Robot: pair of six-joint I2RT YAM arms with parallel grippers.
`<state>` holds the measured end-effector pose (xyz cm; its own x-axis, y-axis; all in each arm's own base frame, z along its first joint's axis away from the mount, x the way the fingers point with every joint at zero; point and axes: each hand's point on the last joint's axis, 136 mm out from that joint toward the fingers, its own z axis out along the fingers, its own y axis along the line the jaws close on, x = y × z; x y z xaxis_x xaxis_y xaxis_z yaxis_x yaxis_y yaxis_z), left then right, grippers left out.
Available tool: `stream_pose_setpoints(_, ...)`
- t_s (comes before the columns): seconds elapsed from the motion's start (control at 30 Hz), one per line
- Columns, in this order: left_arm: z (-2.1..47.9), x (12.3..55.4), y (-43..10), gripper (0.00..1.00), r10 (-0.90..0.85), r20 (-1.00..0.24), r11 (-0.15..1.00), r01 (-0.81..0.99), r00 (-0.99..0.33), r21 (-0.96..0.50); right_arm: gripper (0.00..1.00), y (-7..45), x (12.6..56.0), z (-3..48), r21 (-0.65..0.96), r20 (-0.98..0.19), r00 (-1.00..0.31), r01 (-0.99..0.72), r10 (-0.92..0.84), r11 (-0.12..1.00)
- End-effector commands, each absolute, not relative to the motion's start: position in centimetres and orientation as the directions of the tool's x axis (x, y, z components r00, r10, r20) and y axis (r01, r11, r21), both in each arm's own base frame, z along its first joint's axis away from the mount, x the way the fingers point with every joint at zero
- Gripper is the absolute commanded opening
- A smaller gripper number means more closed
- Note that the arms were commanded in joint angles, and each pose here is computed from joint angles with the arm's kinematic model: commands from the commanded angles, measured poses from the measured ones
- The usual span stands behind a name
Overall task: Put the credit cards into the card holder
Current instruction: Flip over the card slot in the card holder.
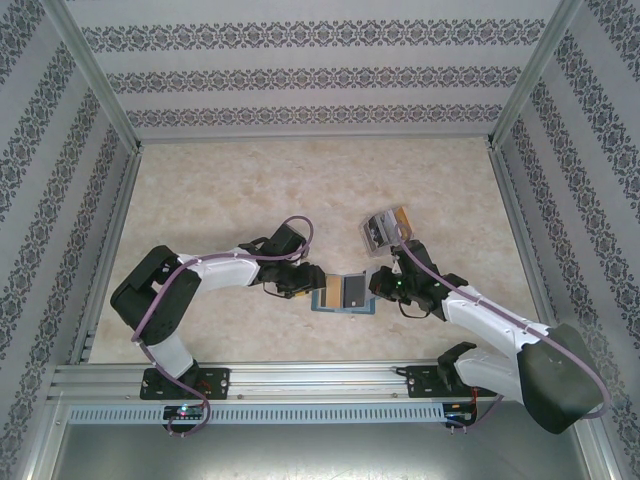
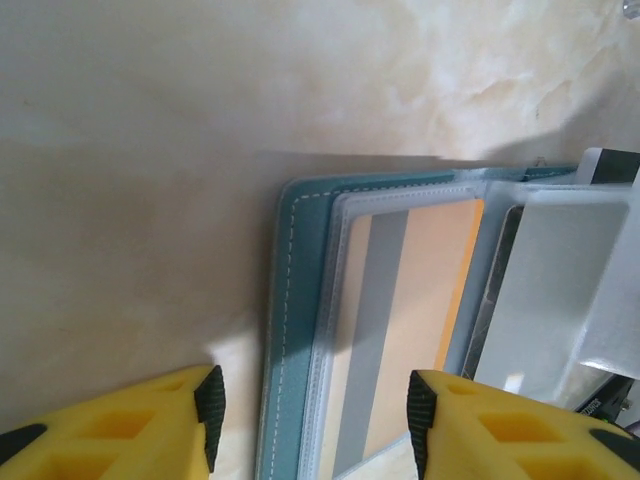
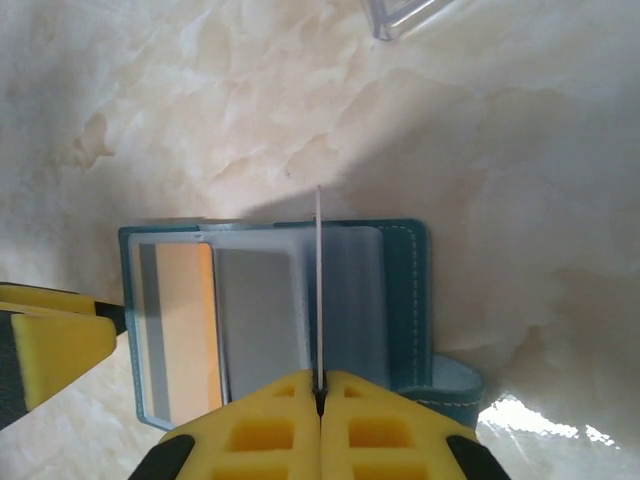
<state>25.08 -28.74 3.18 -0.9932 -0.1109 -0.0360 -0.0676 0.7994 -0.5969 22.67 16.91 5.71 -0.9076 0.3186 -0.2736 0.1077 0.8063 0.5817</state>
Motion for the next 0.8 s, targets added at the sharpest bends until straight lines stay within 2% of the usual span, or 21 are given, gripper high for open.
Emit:
stream_pose_setpoints(0.0, 3.6, 25.3, -29.6, 0.47, -0.090, -0.058, 0.793, -0.037, -0.994, -0.608, 0.06, 18.2, 22.8, 7.5, 0.644, -0.282, -0.901, 0.076, 0.329, 0.762)
stream_pose_setpoints(0.1, 3.8, 25.4, -29.6, 0.41, -0.099, -0.066, 0.791, -0.038, -0.993, -0.610, 0.07, 19.0, 23.2, 9.1, 0.672, -0.299, -0.894, 0.051, 0.334, 0.739)
stream_pose_setpoints(0.3, 5.0, 26.0, -28.6, 0.42, -0.149, -0.133, 0.800, -0.040, -0.980, -0.598, 0.07, 21.1, 23.7, 10.8, 0.695, -0.309, -0.900, 0.008, 0.308, 0.719)
stream_pose_setpoints(0.43, 5.8, 26.3, -26.9, 0.46, -0.197, -0.192, 0.830, -0.059, -0.961, -0.554, 0.07, 22.7, 23.9, 10.8, 0.691, -0.306, -0.911, -0.014, 0.275, 0.723)
stream_pose_setpoints(0.6, 6.8, 26.4, -24.9, 0.57, -0.251, -0.253, 0.847, -0.085, -0.934, -0.524, 0.07, 23.3, 23.8, 9.9, 0.663, -0.289, -0.925, -0.009, 0.245, 0.749)
stream_pose_setpoints(0.77, 7.0, 26.3, -25.2, 0.61, -0.246, -0.255, 0.837, -0.072, -0.935, -0.542, 0.08, 22.3, 23.5, 9.0, 0.646, -0.296, -0.918, 0.010, 0.264, 0.763)
